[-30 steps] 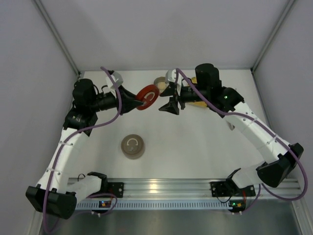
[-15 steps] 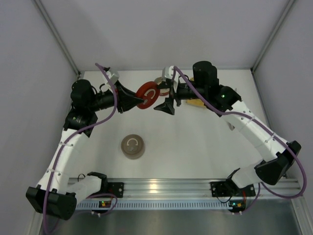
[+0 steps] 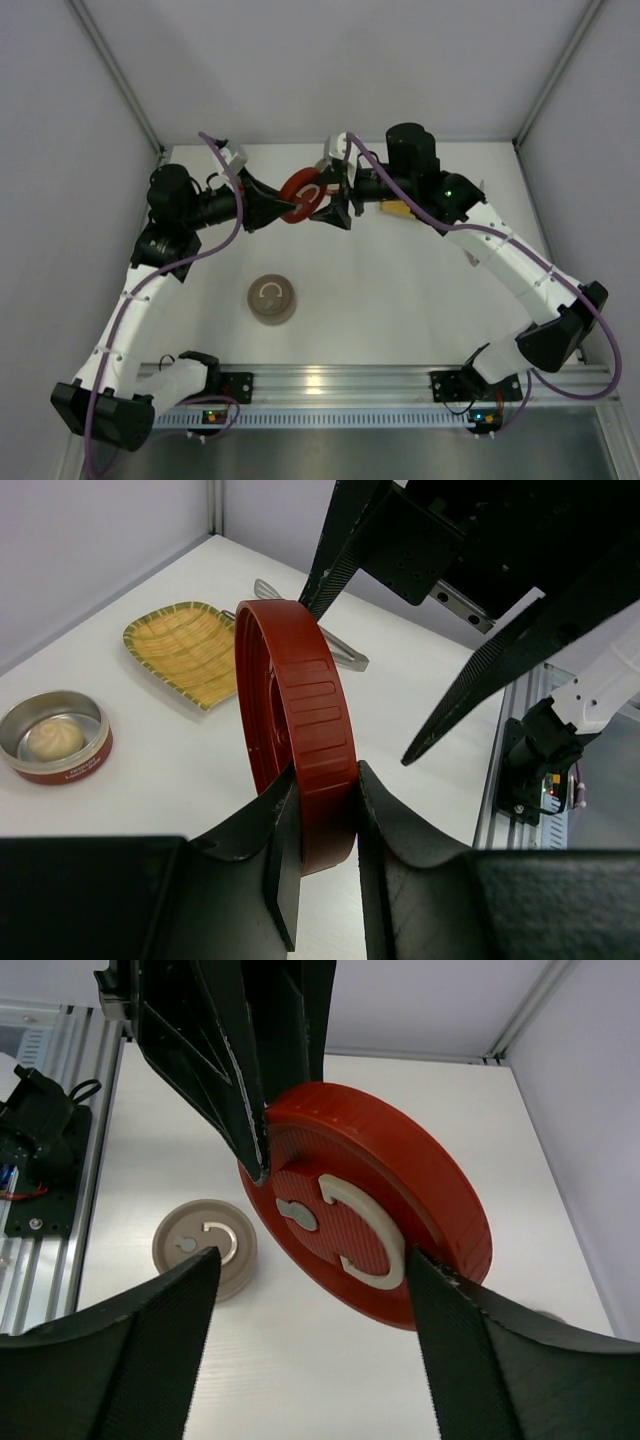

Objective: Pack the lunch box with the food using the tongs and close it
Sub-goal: Pick up the box lid from the center of the board.

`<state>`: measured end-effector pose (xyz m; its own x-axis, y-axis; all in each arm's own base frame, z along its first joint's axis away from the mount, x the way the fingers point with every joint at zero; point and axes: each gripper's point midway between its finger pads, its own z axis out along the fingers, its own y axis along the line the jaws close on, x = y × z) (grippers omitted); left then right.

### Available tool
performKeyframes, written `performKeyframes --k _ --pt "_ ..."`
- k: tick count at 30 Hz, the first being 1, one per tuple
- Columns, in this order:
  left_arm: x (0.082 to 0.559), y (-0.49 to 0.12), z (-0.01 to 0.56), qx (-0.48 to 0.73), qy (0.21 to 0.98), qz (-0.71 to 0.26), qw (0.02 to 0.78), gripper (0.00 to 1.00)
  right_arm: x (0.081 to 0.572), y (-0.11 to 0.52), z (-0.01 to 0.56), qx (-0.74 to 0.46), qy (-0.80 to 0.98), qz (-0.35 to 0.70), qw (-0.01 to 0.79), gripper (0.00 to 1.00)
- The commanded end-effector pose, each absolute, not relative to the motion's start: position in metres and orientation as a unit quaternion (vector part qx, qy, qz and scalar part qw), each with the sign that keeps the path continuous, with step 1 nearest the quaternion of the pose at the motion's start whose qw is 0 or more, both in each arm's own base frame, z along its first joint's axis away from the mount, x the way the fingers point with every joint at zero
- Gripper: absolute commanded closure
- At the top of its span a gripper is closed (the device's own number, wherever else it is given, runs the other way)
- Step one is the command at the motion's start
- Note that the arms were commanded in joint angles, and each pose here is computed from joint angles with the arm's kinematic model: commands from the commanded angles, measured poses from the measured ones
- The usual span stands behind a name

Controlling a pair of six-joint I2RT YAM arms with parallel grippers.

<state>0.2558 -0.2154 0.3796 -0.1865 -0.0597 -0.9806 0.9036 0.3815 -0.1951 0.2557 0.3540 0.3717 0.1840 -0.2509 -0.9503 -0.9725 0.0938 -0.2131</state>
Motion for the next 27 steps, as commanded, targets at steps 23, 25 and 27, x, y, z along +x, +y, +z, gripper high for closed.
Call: performKeyframes --k 23,25,27 --pt "0.259 -0.217 0.428 0.249 0.595 -0.525 0.555 1.0 0.241 0.34 0.408 -0.564 0.508 0.335 0.558 0.36" --pt "0.257 -0.218 0.43 0.224 0.594 -0.557 0.535 1.0 0.246 0.337 0.416 -0.562 0.505 0.319 0.573 0.33" --pt "0.257 -0.219 0.43 0.212 0.593 -0.571 0.527 1.0 0.251 0.334 0.428 -0.563 0.496 0.299 0.59 0.32"
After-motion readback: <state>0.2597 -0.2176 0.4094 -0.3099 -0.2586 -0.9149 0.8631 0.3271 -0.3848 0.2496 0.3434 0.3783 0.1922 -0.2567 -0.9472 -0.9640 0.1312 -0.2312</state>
